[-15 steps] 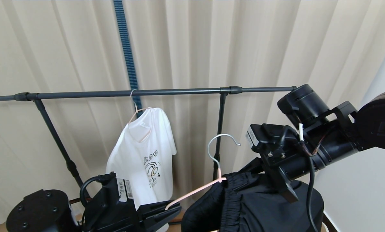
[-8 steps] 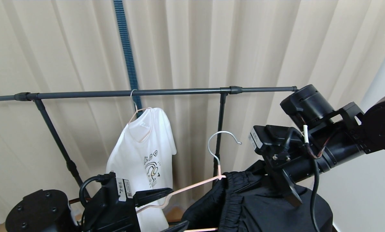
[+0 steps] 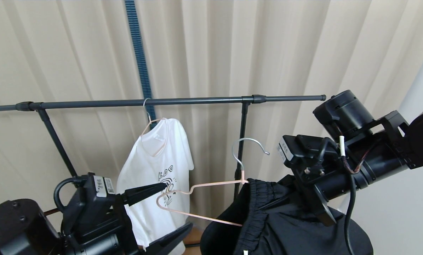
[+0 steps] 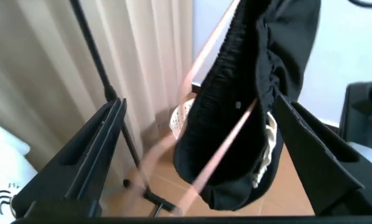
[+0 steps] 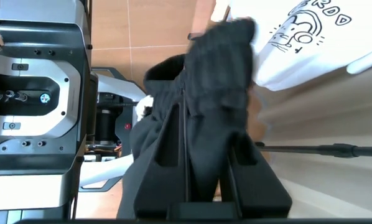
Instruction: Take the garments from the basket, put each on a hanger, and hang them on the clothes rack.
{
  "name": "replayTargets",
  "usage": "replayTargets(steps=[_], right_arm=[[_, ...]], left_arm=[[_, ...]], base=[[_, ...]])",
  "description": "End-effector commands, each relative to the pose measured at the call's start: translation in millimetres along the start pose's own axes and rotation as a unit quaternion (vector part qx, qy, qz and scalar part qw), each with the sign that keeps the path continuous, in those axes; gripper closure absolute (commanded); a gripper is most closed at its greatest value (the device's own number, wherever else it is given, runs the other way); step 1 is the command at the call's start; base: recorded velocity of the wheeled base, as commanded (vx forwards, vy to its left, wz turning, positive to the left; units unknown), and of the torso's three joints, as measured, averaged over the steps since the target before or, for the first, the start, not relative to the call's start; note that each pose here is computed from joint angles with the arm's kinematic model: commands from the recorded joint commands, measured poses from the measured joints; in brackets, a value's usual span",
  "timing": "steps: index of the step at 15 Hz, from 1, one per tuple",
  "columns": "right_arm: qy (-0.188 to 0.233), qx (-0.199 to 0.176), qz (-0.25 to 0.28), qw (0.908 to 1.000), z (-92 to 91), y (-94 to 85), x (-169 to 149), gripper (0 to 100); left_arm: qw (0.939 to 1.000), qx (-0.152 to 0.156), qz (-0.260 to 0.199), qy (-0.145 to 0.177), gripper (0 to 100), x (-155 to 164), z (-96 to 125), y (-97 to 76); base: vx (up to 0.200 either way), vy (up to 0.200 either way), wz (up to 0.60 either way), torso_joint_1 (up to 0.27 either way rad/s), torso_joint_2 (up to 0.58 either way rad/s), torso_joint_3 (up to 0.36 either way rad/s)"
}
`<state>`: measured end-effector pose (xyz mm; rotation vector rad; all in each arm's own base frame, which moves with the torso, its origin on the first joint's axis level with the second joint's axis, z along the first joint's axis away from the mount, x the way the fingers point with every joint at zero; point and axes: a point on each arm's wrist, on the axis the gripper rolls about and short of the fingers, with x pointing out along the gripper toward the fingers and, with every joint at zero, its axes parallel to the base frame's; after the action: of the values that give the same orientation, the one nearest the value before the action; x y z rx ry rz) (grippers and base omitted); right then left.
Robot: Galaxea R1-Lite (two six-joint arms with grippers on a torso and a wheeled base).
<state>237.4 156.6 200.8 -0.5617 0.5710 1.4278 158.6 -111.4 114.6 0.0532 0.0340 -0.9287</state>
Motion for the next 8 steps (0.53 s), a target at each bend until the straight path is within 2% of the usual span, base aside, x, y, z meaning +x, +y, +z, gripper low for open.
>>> replayTargets(steps=[1,4,5,7,8], right_arm=[[-0.002,-0.002,-0.003,1.0,1.2,0.2,-1.8,100],[-0.001,0.0,-0.008,1.0,0.7,-0.5,-3.7,100],[0.0,-0.002,-0.017,0.9998,1.5,-0.2,-6.5,100],[0.01,-0.016,-0.062,0.9979,5.4,-0.2,-14.5,100],[0.013,-0.019,-0.076,0.9969,6.2,-1.0,-15.2,100]], left_arm=[[0.999,0.006,0.038,-0.023,0,-12.6,8.9,7.3],[0.998,-0.013,0.06,-0.016,0,-20.6,6.0,12.1],[0.9963,-0.044,0.073,-0.016,0,-21.9,5.0,16.4],[0.9918,-0.081,0.098,-0.014,0,-26.3,3.5,24.3],[0.9887,-0.105,0.108,0.001,0,-27.6,-0.3,26.8]], base=[[0.0,0.0,0.0,0.0,0.0,0.0],[0.0,0.0,0.0,0.0,0.0,0.0],[0.0,0.0,0.0,0.0,0.0,0.0],[0.0,0.0,0.0,0.0,0.0,0.0],[0.0,0.0,0.0,0.0,0.0,0.0]])
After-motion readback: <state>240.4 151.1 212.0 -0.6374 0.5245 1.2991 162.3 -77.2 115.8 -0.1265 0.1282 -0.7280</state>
